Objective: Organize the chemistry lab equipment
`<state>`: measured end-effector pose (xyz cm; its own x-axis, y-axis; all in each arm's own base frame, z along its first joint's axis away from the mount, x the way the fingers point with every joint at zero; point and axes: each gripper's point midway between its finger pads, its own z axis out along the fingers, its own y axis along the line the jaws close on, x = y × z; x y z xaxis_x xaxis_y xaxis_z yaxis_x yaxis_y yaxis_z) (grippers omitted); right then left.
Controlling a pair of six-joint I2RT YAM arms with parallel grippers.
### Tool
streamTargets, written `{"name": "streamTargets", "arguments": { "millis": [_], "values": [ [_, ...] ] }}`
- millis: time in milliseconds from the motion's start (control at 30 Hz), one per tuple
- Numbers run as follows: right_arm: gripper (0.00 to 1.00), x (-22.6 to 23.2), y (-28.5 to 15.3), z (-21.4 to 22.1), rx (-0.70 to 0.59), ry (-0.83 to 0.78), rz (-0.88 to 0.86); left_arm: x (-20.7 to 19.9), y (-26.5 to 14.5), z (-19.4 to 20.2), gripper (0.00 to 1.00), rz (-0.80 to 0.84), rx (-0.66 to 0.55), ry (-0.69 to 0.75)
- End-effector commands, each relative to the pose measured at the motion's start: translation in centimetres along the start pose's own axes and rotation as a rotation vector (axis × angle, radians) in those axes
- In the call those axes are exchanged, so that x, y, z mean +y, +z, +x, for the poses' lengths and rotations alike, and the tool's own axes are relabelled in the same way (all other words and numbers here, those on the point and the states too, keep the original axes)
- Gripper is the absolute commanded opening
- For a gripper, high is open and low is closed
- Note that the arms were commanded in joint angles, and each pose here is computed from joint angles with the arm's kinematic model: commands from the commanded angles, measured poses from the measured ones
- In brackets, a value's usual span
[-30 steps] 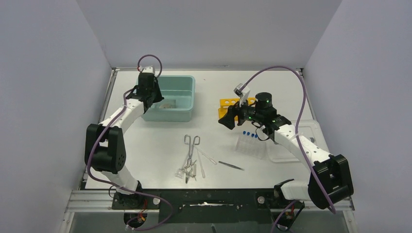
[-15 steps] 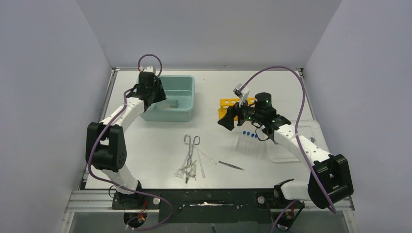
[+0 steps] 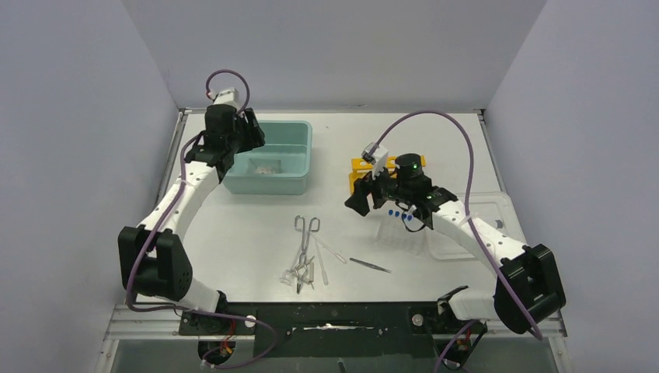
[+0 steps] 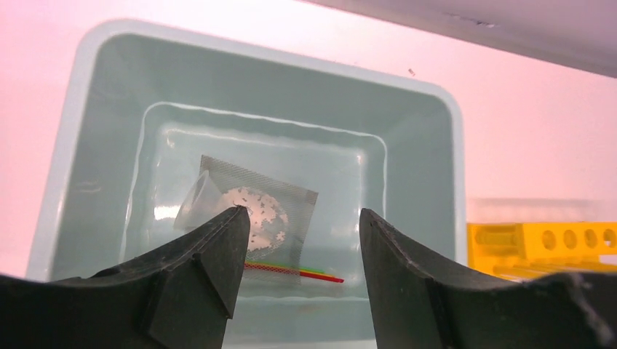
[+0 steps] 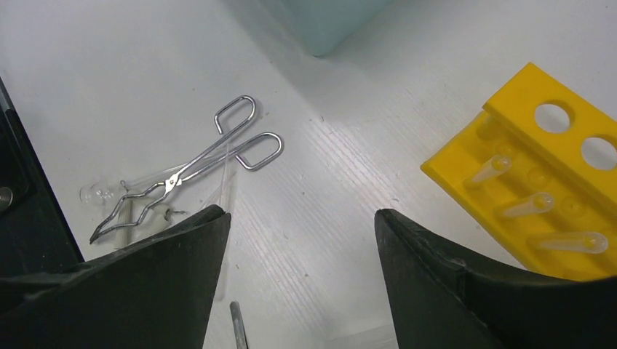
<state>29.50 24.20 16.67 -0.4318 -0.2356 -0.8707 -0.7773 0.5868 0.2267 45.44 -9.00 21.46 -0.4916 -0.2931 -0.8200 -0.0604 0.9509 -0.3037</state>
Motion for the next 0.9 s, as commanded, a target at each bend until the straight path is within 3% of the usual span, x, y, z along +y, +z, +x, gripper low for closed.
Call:
{"name": "streamTargets", "arguments": {
  "millis": [0, 67, 133, 200, 233, 300, 400, 533, 567, 667, 867],
  "values": [
    [0.70, -0.1, 1.2, 0.7, 0.062, -0.077, 0.079, -3.6, -4.2, -5.5, 0.55, 0.093, -0.176, 0.058],
    [0.62, 0.5, 2.3, 2.3, 0.104, -0.078, 0.078, -5.2, -4.9, -5.5, 0.54, 0.110, -0.189, 0.104],
    [0.47, 1.4, 3.4, 3.1, 0.121, -0.080, 0.075, -7.1, -5.5, -4.9, 0.54, 0.151, -0.185, 0.141],
    [0.07, 2.2, 4.3, 3.4, 0.128, -0.069, 0.082, -9.2, -6.1, -3.6, 0.53, 0.191, -0.165, 0.166],
    [0.01, 2.4, 4.7, 3.3, 0.126, -0.067, 0.099, -9.9, -6.4, -2.9, 0.53, 0.206, -0.155, 0.171],
    [0.00, 2.5, 5.0, 3.2, 0.112, -0.047, 0.142, -11.0, -6.9, -1.1, 0.53, 0.230, -0.124, 0.176],
    [0.04, 1.0, 4.3, 2.8, 0.052, 0.022, 0.256, -12.1, -7.8, 3.0, 0.54, 0.218, -0.054, 0.197],
    [0.58, -2.8, 2.1, 1.7, -0.029, 0.132, 0.458, -12.7, -10.0, 8.3, 0.67, 0.064, 0.016, 0.216],
    [0.65, -3.9, 1.4, 1.3, -0.048, 0.171, 0.488, -12.6, -10.7, 8.6, 0.69, 0.010, 0.004, 0.215],
    [0.70, -5.4, -0.1, -0.7, -0.123, 0.197, 0.531, -13.9, -12.1, 11.7, 0.72, 0.027, 0.035, 0.195],
    [0.68, -6.0, -0.8, -4.8, -0.204, 0.056, 0.559, -14.0, -12.0, 16.2, 0.73, 0.074, 0.125, 0.128]
  ]
}}
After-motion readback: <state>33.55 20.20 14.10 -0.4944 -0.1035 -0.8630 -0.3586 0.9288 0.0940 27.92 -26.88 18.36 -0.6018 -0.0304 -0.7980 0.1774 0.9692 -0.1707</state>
